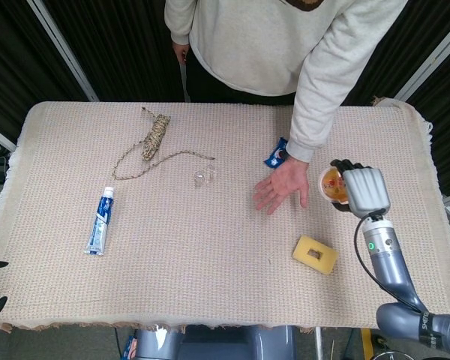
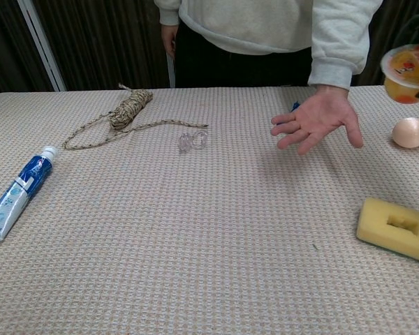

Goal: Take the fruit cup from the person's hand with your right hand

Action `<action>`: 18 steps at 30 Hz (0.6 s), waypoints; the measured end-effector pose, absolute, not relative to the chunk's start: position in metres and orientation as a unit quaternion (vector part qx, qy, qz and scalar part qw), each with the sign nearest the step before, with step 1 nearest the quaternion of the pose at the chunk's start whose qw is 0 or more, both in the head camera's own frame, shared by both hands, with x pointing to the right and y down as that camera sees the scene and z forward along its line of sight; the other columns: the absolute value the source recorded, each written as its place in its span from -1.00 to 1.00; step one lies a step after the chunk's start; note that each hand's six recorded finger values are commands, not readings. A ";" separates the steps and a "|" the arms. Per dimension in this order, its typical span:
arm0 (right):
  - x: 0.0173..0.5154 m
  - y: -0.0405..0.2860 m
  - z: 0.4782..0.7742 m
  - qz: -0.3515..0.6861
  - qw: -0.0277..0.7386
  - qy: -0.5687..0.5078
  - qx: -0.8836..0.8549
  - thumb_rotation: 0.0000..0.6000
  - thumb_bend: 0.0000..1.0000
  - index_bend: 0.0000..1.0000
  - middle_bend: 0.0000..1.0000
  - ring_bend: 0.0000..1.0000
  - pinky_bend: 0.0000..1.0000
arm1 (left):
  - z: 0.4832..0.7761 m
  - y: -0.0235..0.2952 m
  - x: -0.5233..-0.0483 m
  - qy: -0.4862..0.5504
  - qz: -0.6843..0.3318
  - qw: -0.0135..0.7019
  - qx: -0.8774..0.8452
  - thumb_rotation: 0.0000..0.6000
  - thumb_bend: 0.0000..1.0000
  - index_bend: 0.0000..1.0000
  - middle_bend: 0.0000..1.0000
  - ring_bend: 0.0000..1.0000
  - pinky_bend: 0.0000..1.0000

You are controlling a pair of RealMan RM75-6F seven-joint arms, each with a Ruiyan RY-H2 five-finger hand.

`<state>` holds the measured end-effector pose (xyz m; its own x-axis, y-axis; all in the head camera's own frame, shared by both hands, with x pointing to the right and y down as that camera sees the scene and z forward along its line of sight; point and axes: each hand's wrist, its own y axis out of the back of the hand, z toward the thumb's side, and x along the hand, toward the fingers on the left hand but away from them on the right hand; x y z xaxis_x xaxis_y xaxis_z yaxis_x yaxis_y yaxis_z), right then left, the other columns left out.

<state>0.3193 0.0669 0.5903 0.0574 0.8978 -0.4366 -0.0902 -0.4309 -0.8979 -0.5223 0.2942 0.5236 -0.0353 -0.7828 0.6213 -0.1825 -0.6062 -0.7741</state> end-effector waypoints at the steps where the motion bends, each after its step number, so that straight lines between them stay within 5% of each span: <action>1: 0.326 0.071 0.593 0.606 0.404 -0.336 -0.597 1.00 -0.64 0.25 0.09 -0.02 0.08 | 0.524 0.294 -0.522 0.371 -0.617 0.244 -0.650 1.00 -0.26 -0.51 -1.00 -1.00 -1.00; 5: 0.341 0.083 0.605 0.625 0.376 -0.332 -0.597 1.00 -0.64 0.12 -0.08 -0.17 -0.09 | 0.524 0.294 -0.522 0.371 -0.617 0.244 -0.649 1.00 -0.26 -0.51 -1.00 -1.00 -1.00; 11: 0.338 0.099 0.625 0.631 0.362 -0.312 -0.611 1.00 -0.71 -0.44 -0.72 -0.93 -0.67 | 0.524 0.294 -0.522 0.371 -0.618 0.245 -0.649 1.00 -0.27 -0.51 -1.00 -1.00 -1.00; 18: 0.330 0.101 0.629 0.624 0.372 -0.306 -0.615 1.00 -0.80 -0.70 -1.00 -1.00 -0.88 | 0.524 0.294 -0.522 0.372 -0.617 0.244 -0.649 1.00 -0.27 -0.52 -1.00 -1.00 -1.00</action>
